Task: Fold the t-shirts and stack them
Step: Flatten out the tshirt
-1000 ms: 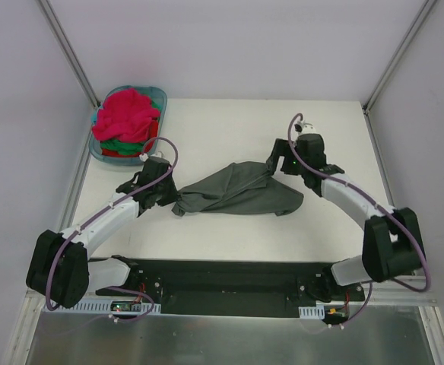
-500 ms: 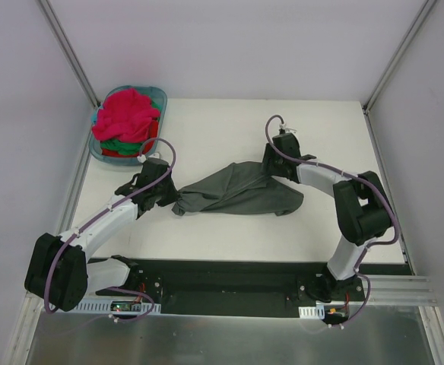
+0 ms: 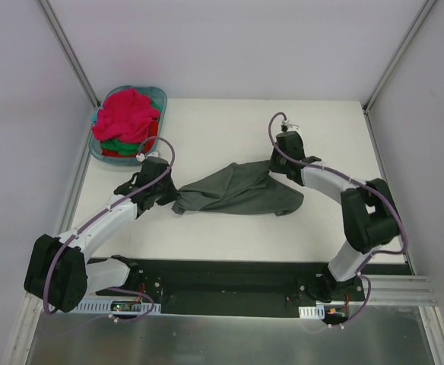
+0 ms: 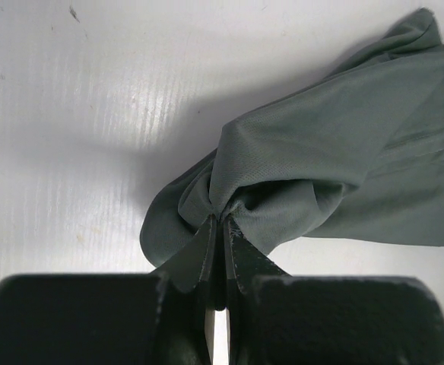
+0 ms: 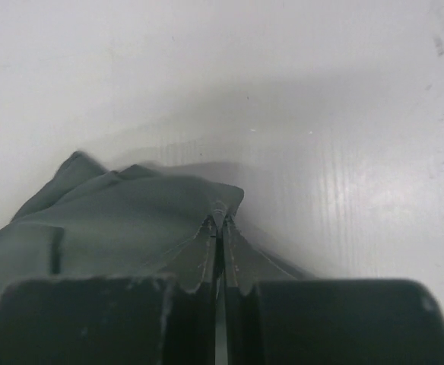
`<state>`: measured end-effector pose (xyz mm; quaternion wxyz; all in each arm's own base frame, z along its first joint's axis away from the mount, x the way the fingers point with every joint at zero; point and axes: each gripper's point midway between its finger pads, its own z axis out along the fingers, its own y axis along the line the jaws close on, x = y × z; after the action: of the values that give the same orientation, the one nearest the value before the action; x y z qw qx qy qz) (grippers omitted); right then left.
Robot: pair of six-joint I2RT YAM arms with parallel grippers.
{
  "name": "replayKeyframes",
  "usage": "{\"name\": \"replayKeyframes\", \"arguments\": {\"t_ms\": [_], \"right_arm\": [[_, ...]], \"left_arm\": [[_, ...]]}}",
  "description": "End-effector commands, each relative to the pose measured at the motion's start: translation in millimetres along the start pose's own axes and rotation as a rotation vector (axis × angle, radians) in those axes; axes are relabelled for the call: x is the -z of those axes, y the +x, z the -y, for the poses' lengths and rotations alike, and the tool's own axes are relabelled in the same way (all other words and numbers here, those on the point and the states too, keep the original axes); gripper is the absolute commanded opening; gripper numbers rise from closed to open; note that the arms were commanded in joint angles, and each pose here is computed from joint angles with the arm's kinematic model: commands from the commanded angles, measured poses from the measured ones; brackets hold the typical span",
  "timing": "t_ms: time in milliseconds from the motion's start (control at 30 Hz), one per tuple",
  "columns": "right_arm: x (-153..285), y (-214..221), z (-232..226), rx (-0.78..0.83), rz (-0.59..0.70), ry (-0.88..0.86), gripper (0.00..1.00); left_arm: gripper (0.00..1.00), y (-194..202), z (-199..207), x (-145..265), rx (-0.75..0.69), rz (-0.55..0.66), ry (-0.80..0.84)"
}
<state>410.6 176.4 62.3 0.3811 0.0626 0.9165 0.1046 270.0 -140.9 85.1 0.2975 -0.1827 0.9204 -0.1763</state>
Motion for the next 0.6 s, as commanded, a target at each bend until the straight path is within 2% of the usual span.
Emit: {"name": "replayKeyframes", "arguments": {"t_ms": [0, 133, 300, 433, 567], "right_arm": [[89.0, -68.5, -11.5, 0.043, 0.217, -0.069, 0.01], [181.2, -83.1, -21.5, 0.082, 0.312, -0.217, 0.01], [314.8, -91.2, -36.4, 0.060, 0.483, -0.486, 0.01], [426.1, -107.3, -54.5, 0.068, 0.636, -0.730, 0.01], [489.8, -123.5, -63.3, 0.094, 0.698, -0.825, 0.01]], "left_arm": [[0.00, -44.0, 30.6, 34.5, -0.016, 0.134, 0.082], [0.00, -82.0, 67.3, 93.3, -0.084, 0.268, 0.224], [0.00, -125.9, 115.5, 208.5, -0.152, 0.503, 0.478], [0.00, -138.9, 158.6, 303.3, -0.287, 0.608, 0.718], [0.00, -148.7, 187.2, 354.7, -0.362, 0.654, 0.846]]}}
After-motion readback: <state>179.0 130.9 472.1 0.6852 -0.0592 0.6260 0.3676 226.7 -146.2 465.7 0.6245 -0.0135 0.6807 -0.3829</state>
